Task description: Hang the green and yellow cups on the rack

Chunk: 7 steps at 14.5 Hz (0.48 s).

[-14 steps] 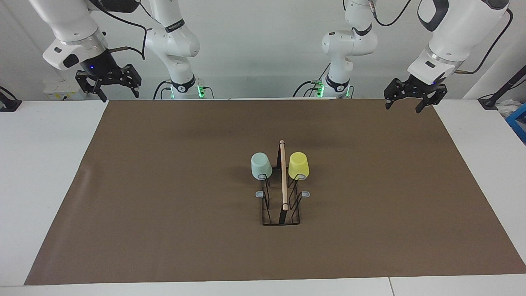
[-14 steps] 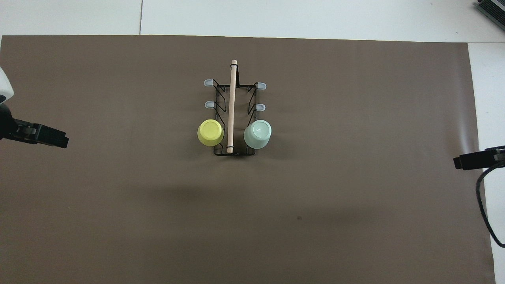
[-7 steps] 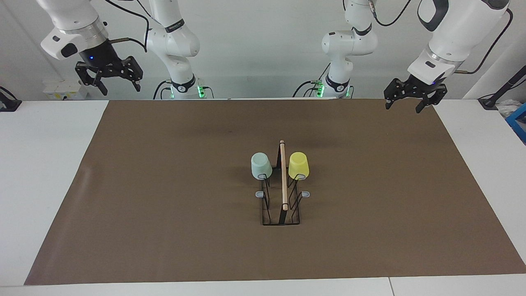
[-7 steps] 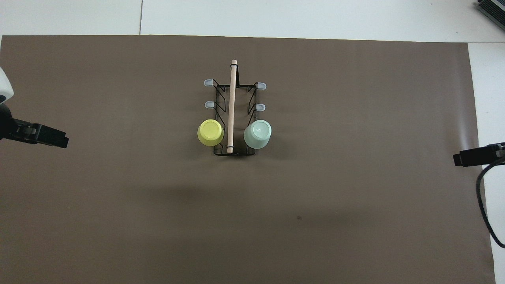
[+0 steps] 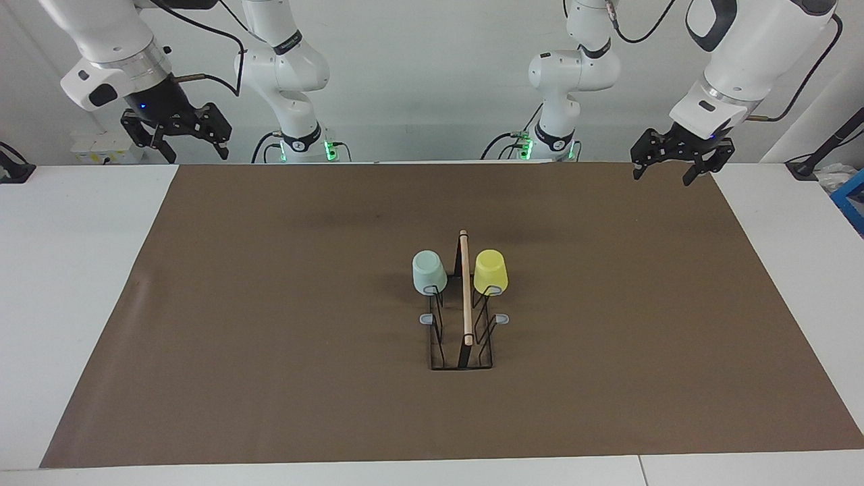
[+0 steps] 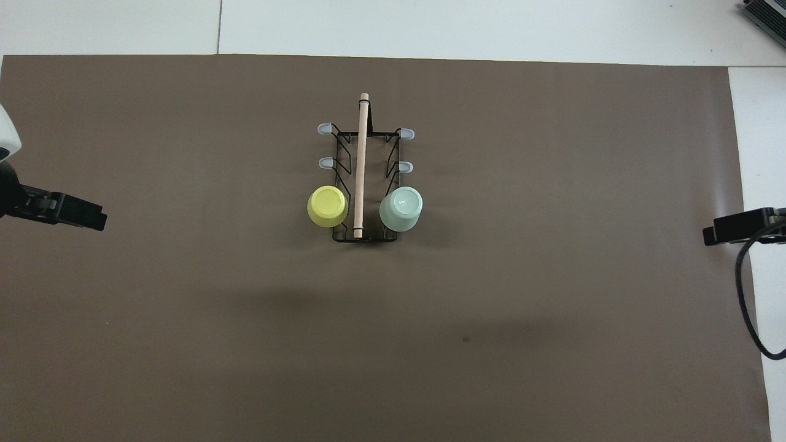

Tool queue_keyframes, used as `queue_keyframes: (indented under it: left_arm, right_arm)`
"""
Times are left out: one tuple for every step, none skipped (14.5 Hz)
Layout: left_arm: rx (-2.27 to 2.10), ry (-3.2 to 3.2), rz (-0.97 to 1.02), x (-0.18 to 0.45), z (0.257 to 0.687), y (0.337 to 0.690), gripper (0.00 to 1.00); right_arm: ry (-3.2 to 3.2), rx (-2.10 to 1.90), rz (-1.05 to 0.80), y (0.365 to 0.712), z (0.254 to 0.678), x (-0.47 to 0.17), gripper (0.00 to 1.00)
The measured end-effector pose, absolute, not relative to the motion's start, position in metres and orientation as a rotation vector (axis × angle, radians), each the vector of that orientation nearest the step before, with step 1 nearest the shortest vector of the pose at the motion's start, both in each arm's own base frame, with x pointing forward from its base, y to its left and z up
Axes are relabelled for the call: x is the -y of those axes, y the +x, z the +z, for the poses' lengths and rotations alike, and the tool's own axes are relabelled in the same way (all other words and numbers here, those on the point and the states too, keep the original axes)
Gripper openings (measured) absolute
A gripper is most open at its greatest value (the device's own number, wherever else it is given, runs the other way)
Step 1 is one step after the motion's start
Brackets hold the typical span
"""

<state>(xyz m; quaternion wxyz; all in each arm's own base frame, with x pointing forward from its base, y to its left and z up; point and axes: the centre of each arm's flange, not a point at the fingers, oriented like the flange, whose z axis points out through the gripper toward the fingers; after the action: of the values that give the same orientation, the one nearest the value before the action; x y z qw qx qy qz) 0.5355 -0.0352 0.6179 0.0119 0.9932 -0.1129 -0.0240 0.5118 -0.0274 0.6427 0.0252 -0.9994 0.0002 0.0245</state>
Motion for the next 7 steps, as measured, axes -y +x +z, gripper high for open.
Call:
queue_keyframes:
  left_arm:
    - [0.352, 3.097, -0.075, 0.035, 0.618, 0.536, 1.00]
    - [0.352, 3.097, -0.075, 0.035, 0.618, 0.536, 1.00]
    - [0.352, 3.097, -0.075, 0.035, 0.618, 0.536, 1.00]
    - [0.352, 3.097, -0.075, 0.035, 0.618, 0.536, 1.00]
    - [0.352, 3.097, -0.075, 0.035, 0.618, 0.536, 1.00]
    - [0.352, 3.097, -0.075, 0.035, 0.618, 0.536, 1.00]
    - [0.352, 3.097, -0.075, 0.035, 0.618, 0.536, 1.00]
  right_arm:
    - [-3.091, -0.020, 0.081, 0.513, 0.641, 0.023, 1.00]
    - [-3.091, -0.057, 0.084, 0.515, 0.641, 0.017, 1.00]
    - [-3.091, -0.107, 0.086, 0.515, 0.641, 0.013, 1.00]
    - [-3.090, -0.153, 0.085, 0.515, 0.641, 0.008, 1.00]
    - [-3.090, -0.181, 0.082, 0.516, 0.642, 0.005, 1.00]
    - [-3.089, -0.193, 0.072, 0.516, 0.642, 0.003, 1.00]
    - [-3.089, -0.193, 0.061, 0.517, 0.643, 0.003, 1.00]
